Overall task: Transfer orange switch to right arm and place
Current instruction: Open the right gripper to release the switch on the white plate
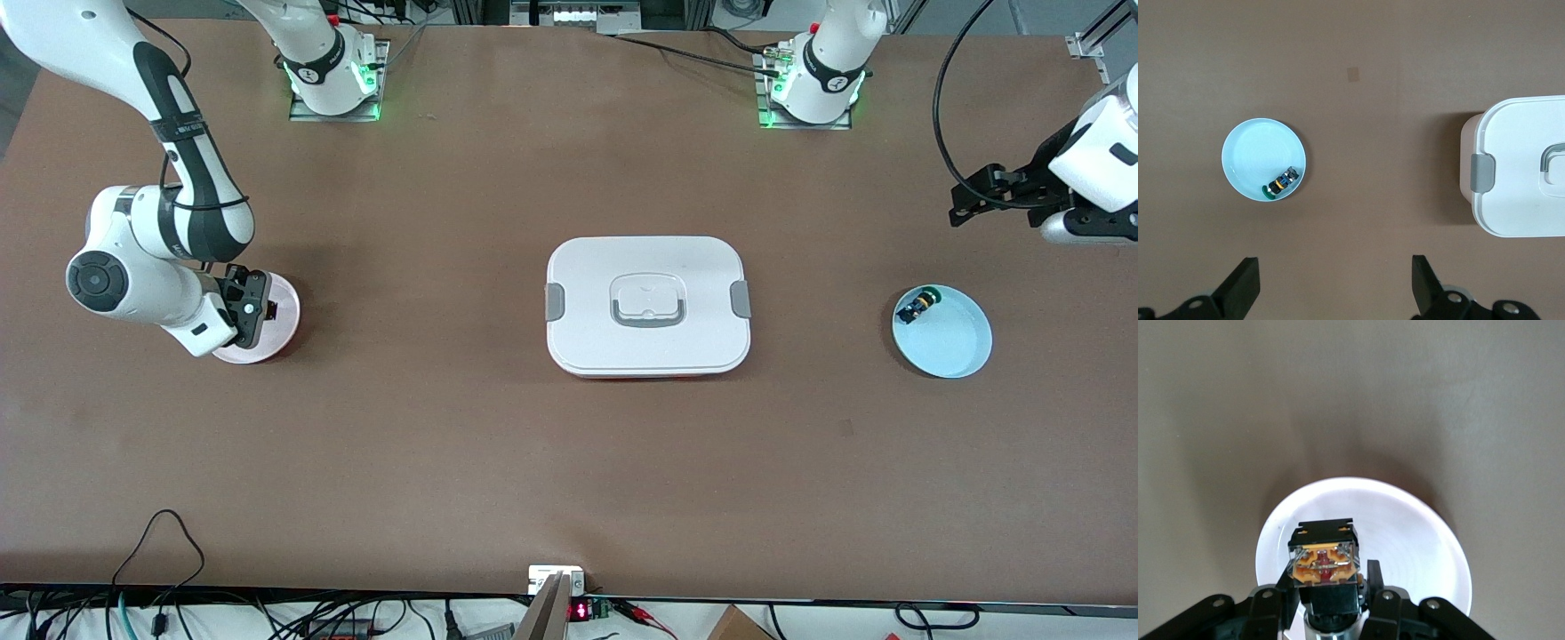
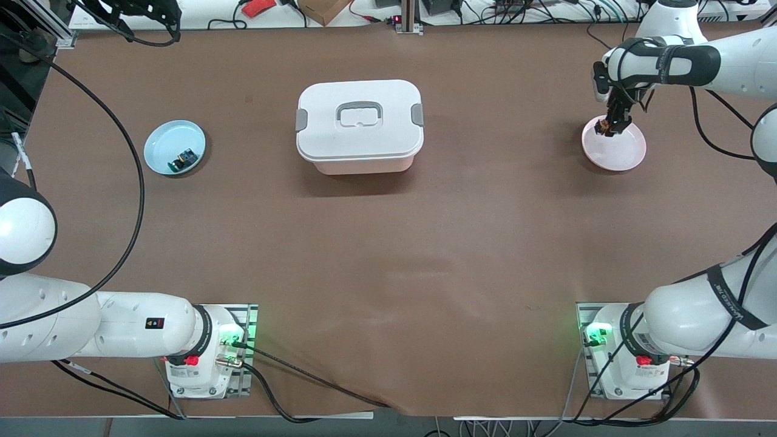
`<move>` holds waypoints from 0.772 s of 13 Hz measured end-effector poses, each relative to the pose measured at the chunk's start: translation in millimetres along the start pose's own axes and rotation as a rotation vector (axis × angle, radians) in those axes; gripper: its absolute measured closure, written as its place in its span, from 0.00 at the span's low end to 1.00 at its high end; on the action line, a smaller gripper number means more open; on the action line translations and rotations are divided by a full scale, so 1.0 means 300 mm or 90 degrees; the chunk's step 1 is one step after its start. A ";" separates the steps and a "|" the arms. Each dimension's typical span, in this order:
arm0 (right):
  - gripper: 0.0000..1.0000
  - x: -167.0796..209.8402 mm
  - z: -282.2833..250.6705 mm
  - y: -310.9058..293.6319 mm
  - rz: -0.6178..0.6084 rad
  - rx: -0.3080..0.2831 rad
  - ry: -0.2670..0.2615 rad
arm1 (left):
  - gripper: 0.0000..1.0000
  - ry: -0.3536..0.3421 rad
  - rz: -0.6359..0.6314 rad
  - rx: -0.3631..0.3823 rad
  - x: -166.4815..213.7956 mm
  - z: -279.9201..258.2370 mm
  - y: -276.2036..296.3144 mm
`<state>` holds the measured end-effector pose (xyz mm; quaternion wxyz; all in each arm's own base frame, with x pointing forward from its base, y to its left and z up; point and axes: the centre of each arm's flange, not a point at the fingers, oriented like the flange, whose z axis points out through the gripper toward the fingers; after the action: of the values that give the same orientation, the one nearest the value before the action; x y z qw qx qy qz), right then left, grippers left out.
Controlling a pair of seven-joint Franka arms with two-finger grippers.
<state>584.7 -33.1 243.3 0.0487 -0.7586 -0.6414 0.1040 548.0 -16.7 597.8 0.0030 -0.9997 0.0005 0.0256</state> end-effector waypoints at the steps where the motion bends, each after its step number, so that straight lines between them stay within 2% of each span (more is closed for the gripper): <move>1: 0.57 -0.015 0.011 0.000 0.002 0.002 0.001 | 0.00 -0.001 0.000 0.000 0.003 0.004 0.001; 5: 0.57 -0.051 0.052 0.013 -0.022 -0.026 -0.033 | 0.00 -0.003 -0.010 0.001 0.006 0.009 -0.030; 10: 0.57 -0.049 0.143 -0.001 -0.038 -0.065 -0.030 | 0.00 -0.003 -0.010 0.001 0.006 0.010 -0.029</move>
<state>572.7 -50.1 203.0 -0.0024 -0.7381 -0.6690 0.0874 549.8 -7.8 594.9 0.0036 -0.9996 -0.0071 0.0280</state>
